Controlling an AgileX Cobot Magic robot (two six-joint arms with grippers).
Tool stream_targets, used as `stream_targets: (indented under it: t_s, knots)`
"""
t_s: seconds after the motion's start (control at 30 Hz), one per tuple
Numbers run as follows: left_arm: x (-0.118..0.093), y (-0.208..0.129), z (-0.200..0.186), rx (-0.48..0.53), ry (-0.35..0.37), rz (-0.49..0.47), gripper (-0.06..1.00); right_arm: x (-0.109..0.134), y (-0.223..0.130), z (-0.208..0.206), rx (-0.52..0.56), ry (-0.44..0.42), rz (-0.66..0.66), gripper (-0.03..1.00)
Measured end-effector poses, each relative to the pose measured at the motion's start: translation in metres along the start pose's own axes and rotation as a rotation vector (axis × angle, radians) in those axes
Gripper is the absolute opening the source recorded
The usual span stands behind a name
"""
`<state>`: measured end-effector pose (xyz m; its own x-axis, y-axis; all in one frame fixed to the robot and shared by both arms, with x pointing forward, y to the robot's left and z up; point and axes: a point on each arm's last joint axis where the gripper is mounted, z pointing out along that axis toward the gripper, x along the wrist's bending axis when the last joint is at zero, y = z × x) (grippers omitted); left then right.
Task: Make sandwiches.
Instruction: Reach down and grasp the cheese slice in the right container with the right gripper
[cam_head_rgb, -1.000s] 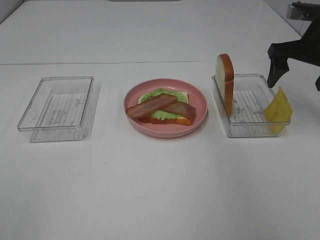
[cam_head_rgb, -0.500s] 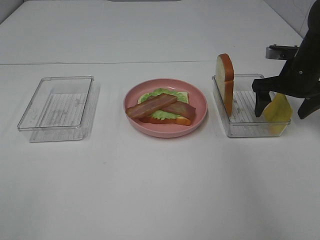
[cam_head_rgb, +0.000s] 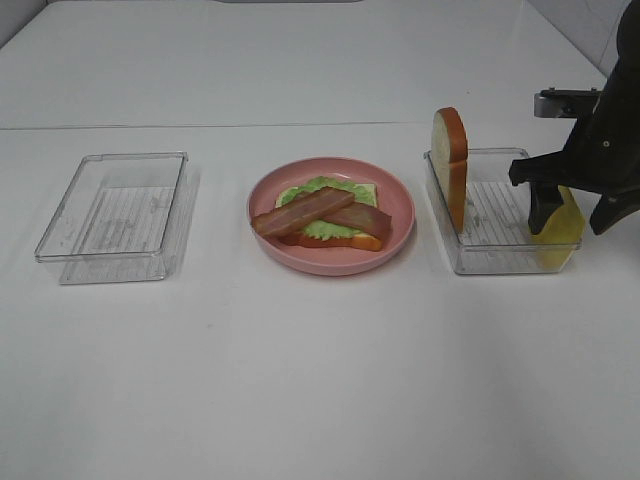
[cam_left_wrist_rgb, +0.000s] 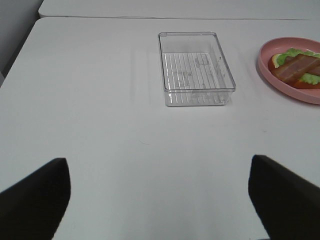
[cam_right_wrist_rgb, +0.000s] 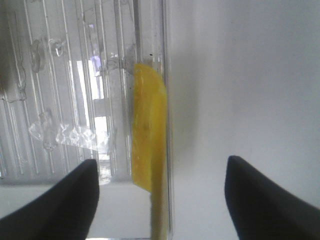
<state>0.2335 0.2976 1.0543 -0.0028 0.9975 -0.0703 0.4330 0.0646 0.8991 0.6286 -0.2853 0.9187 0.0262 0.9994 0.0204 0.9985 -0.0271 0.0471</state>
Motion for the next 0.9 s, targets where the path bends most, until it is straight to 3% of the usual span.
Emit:
stream_targets:
  t_s: [0.17, 0.6, 0.9]
  knots:
    - [0.0, 0.0, 0.0, 0.0, 0.0, 0.0, 0.89, 0.0, -0.001, 0.0, 0.009, -0.001, -0.001, 0.44]
    - [0.0, 0.0, 0.0, 0.0, 0.0, 0.0, 0.89, -0.001, -0.002, -0.007, 0.006, -0.009, 0.012, 0.24]
    - [0.0, 0.0, 0.0, 0.0, 0.0, 0.0, 0.89, -0.001, -0.003, -0.012, -0.005, -0.009, 0.013, 0.16]
